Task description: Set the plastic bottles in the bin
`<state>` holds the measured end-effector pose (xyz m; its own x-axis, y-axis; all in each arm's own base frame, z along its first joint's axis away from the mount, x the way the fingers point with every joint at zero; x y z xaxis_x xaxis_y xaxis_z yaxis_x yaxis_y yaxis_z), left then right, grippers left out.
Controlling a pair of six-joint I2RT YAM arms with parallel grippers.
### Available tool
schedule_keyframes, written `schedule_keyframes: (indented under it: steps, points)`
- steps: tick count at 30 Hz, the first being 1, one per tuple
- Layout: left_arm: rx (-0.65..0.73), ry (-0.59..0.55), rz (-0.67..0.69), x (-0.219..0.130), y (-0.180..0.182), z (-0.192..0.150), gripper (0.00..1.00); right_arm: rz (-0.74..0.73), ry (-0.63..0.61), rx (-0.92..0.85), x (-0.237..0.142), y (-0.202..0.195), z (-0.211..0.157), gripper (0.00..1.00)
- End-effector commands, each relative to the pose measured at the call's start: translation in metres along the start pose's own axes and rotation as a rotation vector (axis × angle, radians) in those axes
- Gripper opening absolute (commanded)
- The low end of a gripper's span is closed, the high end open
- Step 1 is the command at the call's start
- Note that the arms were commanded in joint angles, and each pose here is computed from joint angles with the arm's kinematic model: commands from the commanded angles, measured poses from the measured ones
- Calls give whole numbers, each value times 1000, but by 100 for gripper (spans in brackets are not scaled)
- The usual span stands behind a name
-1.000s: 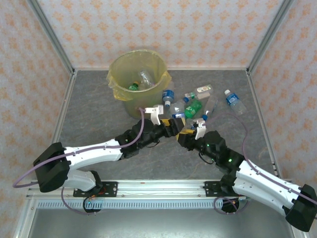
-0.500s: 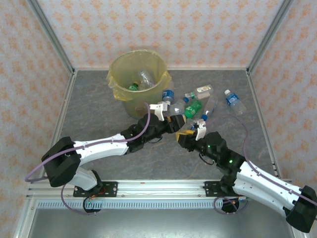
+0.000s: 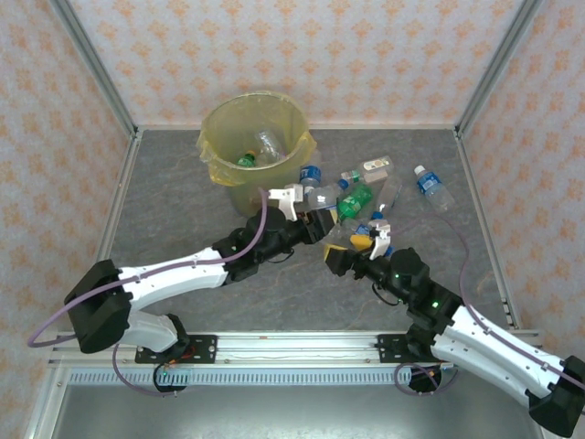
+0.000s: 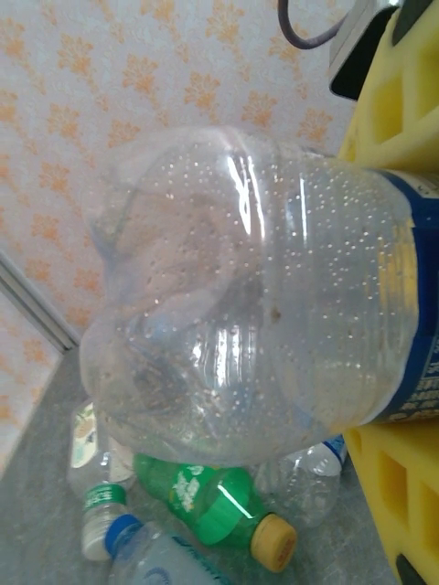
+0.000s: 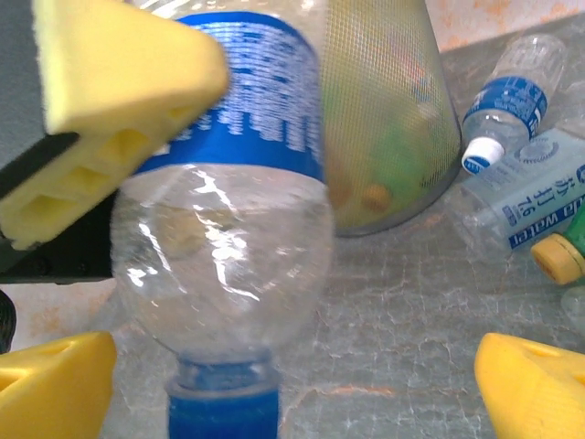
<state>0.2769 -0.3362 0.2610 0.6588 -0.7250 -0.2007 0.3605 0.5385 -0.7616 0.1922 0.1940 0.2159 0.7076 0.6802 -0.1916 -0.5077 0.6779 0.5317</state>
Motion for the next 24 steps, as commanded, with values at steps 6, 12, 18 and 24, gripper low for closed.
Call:
schedule_keyframes:
  steps: [6,12,18,24]
  points:
    - [129,-166,31,-42,-43,74,53,-3,-33,35,-6,3,10,100]
    - [158,-282,127,-73,-39,136,54,26,-28,66,-5,7,8,100]
    - [141,-401,234,-99,-15,192,54,40,-54,67,-9,16,23,100]
    - [72,-509,322,-113,16,241,54,48,-85,71,-12,24,39,100]
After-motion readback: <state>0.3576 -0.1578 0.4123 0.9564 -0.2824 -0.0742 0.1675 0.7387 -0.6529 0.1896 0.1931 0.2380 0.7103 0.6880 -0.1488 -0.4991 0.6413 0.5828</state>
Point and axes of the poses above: each hand's point on the last joint's axis, 136 mm out from that joint toward the fingers, its own x axis out along the fingers, its own y axis along the line the jaws close on, z = x × y, the point moved 1 cm from there along -x, back along the fingers
